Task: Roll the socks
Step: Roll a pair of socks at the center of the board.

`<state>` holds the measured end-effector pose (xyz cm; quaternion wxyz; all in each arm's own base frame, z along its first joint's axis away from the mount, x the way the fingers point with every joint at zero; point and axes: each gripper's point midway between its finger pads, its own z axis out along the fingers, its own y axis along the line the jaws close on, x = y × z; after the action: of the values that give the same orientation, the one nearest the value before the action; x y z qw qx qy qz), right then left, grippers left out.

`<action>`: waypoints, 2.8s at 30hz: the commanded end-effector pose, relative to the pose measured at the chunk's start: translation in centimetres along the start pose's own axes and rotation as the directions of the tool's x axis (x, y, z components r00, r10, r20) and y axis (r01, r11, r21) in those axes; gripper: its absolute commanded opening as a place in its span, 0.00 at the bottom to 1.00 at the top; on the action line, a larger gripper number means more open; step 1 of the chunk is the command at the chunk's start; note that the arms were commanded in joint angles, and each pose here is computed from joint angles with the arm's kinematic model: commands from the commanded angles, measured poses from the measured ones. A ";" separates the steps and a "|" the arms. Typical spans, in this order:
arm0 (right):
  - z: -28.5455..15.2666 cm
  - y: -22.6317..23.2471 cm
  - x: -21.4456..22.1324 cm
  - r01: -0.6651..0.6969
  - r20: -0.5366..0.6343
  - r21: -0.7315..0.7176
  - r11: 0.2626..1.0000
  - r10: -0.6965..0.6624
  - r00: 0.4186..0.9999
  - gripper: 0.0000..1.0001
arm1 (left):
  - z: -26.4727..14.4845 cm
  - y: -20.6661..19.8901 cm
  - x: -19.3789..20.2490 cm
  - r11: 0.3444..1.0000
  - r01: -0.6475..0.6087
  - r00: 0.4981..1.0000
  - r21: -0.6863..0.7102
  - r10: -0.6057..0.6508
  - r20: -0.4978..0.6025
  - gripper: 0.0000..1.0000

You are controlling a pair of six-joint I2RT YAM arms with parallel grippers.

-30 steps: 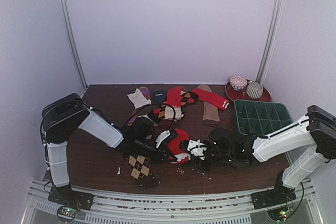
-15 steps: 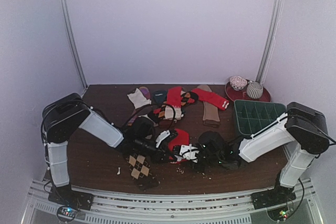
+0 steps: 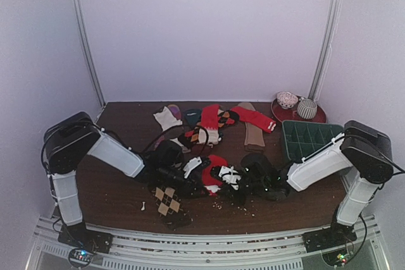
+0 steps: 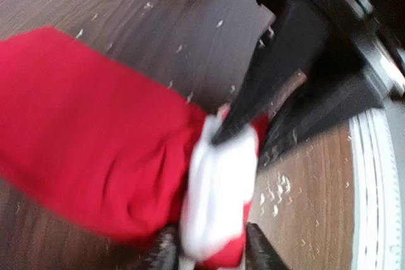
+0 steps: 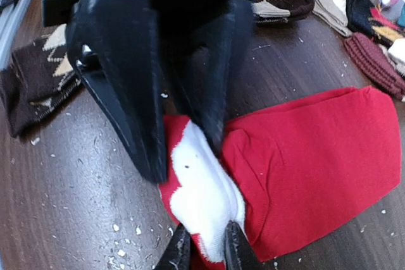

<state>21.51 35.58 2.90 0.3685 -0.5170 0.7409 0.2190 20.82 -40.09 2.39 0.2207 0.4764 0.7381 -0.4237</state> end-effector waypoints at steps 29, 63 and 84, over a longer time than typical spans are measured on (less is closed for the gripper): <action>-1.0 0.9 6.7 -0.752 -0.630 -0.210 0.625 0.502 0.592 0.10 | -0.8 -1.2 -4.0 0.943 -0.329 0.934 -0.053 0.333 0.131 0.45; -4.1 -4.2 -4.0 -0.351 0.048 -0.224 0.909 0.370 0.928 0.49 | 1.2 1.2 5.7 0.995 0.092 0.993 -0.034 -0.094 -0.065 0.00; -0.8 -1.3 -1.5 0.005 0.076 -0.113 0.994 0.003 0.997 0.68 | 1.1 0.8 9.1 0.980 0.199 0.969 -0.027 -0.200 -0.148 0.00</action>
<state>21.49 35.73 4.57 0.3292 -0.5359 0.7135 0.3087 20.35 -40.62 1.96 0.2479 0.4600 0.7188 -0.4585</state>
